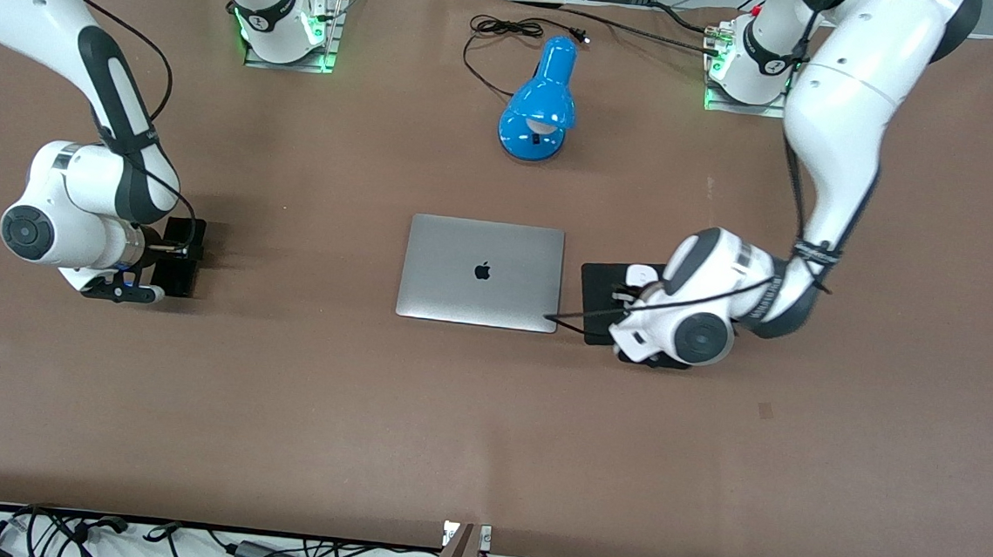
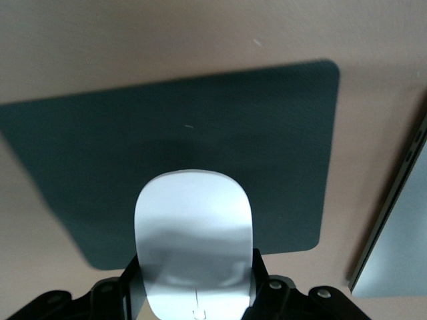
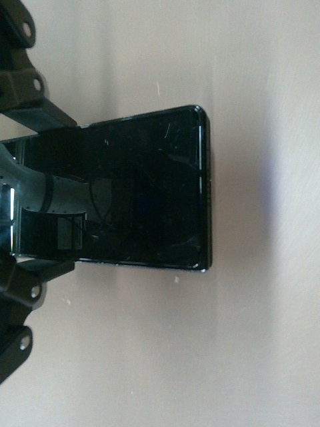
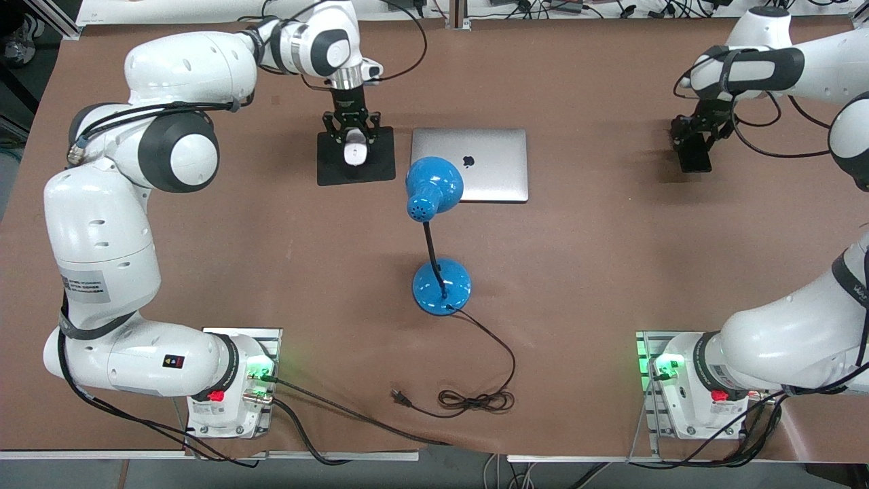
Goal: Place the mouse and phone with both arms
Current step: 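Carry the mouse onto the black pad while the right gripper carries the phone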
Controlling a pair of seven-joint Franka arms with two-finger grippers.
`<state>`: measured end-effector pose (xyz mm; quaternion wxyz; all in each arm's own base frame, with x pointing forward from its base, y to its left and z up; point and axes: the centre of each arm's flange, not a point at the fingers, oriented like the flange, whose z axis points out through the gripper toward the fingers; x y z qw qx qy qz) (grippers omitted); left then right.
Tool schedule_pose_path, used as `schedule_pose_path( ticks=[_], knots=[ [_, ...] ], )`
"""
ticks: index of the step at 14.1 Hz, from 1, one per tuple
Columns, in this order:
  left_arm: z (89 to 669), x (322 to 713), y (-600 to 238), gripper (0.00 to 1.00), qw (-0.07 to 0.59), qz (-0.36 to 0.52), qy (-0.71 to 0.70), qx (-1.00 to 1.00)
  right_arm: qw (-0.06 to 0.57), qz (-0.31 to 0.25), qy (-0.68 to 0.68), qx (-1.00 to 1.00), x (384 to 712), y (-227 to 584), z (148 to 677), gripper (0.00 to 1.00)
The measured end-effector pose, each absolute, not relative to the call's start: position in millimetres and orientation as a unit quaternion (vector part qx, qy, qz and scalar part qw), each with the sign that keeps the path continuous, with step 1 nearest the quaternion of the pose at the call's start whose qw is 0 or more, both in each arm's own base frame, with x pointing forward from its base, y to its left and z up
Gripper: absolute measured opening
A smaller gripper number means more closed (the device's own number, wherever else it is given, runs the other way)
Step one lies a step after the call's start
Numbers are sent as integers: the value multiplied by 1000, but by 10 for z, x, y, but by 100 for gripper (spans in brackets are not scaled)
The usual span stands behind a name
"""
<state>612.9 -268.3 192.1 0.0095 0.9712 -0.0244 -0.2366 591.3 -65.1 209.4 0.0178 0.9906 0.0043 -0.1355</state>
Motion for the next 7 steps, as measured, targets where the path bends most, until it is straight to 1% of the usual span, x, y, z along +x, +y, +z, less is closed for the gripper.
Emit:
schedule_pose_path(
  ticks=[3, 6, 7],
  knots=[
    [1749, 6109, -2694, 62, 14, -233, -23, 972, 15, -116, 18, 993, 6042, -62, 2473, 78],
    [1680, 6106, -2671, 62, 16, -231, -20, 973, 20, -113, 11, 993, 6037, 580, 2485, 78],
    [1674, 6105, -2669, 65, 16, -231, -20, 973, 23, -116, 15, 993, 6011, 767, 2433, 78]
  ],
)
